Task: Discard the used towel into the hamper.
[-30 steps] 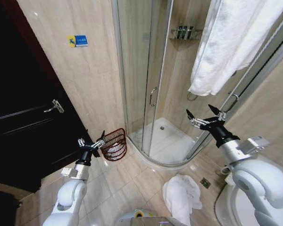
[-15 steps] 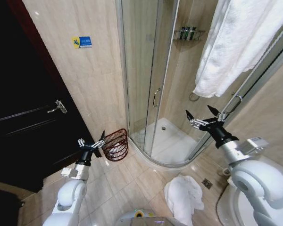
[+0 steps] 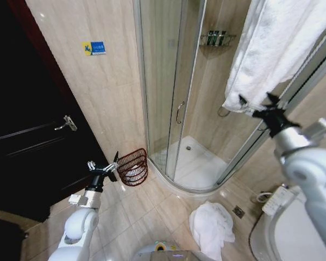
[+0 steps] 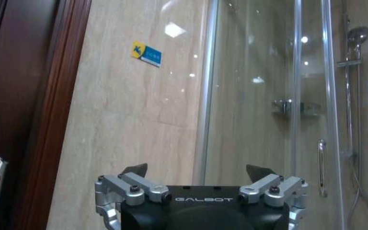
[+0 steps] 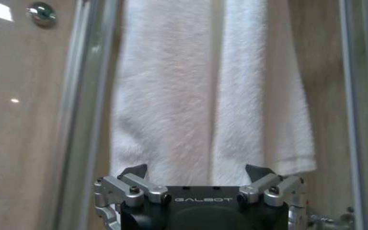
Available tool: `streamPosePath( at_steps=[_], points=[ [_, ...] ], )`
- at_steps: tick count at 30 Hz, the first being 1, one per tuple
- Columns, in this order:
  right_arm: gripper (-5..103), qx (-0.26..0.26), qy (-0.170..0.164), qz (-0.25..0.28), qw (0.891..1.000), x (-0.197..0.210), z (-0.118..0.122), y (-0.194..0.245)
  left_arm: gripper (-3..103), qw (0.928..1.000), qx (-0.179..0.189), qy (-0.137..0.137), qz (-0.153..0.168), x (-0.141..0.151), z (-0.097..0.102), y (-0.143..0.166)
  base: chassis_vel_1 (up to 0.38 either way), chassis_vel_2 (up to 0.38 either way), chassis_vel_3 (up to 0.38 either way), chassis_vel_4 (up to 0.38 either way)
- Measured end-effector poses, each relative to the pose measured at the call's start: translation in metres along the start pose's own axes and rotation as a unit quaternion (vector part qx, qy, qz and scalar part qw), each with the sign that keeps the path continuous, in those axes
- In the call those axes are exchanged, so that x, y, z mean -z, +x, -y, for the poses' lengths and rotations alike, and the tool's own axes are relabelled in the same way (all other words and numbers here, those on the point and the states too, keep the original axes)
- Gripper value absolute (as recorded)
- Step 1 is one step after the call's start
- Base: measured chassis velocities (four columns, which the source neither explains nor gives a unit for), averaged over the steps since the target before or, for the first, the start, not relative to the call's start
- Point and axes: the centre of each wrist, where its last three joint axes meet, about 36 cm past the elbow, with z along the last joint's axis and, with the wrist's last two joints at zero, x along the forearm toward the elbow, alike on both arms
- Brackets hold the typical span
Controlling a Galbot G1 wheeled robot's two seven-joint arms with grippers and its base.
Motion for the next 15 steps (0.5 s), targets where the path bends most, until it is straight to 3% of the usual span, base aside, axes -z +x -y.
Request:
streamPosePath(
  at_steps=[5,15],
  points=[
    [100,0.015,-0.014,0.003,1.0,0.02,0.023,-0.032,100,1.0,-0.001,-0.001,-0.002,-0.004,0.004,0.0,0.0,0.0,0.0,0.0],
    [103,0.063,-0.033,-0.02,0.997,0.033,0.038,-0.047,100,1.0,-0.006,-0.002,0.0,-0.004,0.008,-0.007,0.0,0.0,0.0,0.0]
  ],
)
